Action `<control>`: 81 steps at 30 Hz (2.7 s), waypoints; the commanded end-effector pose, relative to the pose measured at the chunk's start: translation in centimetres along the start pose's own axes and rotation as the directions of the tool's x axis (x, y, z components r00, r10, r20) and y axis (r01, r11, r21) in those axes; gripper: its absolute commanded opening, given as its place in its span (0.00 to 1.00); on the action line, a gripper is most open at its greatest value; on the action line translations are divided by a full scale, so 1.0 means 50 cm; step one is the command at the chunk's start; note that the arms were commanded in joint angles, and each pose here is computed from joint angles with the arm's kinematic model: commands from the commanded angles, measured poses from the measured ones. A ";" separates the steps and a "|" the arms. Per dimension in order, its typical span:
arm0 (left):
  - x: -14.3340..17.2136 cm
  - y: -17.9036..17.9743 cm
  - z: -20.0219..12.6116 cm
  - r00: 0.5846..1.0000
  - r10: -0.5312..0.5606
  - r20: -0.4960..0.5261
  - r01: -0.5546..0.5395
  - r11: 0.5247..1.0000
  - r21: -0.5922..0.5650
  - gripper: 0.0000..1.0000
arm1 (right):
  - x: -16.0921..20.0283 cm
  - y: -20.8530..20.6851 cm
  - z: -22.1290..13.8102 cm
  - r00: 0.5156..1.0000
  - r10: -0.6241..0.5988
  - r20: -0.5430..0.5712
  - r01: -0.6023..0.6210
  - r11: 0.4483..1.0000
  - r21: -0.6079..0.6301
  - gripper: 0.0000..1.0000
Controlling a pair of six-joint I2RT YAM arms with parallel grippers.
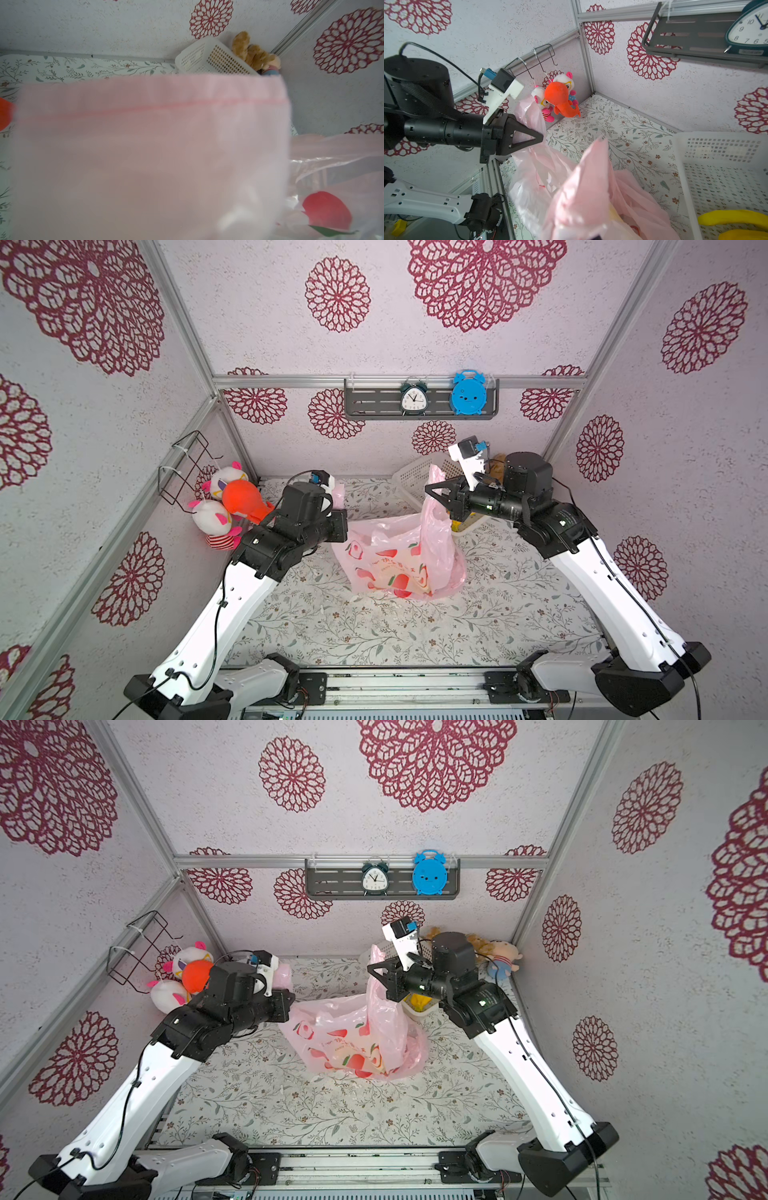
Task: Place the banana into a plastic bag & tie a knot
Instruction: Adjust the plastic bag.
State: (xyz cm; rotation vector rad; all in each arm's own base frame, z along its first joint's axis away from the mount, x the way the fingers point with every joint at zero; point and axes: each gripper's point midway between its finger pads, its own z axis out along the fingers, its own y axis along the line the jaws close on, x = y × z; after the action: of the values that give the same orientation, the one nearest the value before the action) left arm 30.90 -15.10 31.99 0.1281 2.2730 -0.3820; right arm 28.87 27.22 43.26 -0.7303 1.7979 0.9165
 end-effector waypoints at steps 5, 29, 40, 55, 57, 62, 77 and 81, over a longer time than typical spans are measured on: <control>0.083 0.042 0.079 0.921 0.202 -0.334 -0.246 0.964 -0.095 0.00 | 0.132 -0.050 0.098 0.964 -0.117 -0.239 0.109 0.993 -0.048 0.00; 0.077 0.016 0.080 0.885 0.286 -0.368 -0.304 0.953 0.007 0.00 | 0.122 -0.025 -0.042 0.917 -0.250 0.311 0.244 0.968 0.062 0.98; 0.069 -0.001 0.077 0.861 0.339 -0.378 -0.341 0.938 0.064 0.00 | 0.196 -0.012 0.015 0.950 -0.216 0.226 0.244 0.965 -0.100 0.84; 0.052 -0.049 0.082 0.845 0.426 -0.322 -0.385 0.904 0.185 0.00 | 0.188 -0.041 0.019 0.964 -0.197 0.181 0.207 0.978 -0.038 0.72; 0.047 -0.047 0.082 0.850 0.424 -0.313 -0.386 0.905 0.178 0.00 | 0.177 -0.049 0.001 0.963 -0.182 0.197 0.190 0.982 -0.022 0.84; 0.045 -0.041 0.084 0.851 0.426 -0.307 -0.391 0.905 0.170 0.00 | 0.148 -0.075 -0.050 0.956 -0.167 0.241 0.169 0.985 0.010 0.99; 0.050 -0.053 0.085 0.852 0.434 -0.294 -0.383 0.898 0.216 0.00 | 0.147 -0.047 -0.023 0.976 -0.114 0.185 0.171 0.929 -0.329 0.99; 0.051 -0.052 0.085 0.853 0.431 -0.293 -0.381 0.899 0.214 0.00 | 0.141 -0.057 -0.012 0.976 -0.119 0.181 0.172 0.932 -0.319 0.99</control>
State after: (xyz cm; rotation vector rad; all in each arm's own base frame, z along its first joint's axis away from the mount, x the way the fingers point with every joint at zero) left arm 31.68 -18.91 27.10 0.7956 2.5048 -0.2985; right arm 28.84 24.50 33.85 -0.9209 1.5226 1.1476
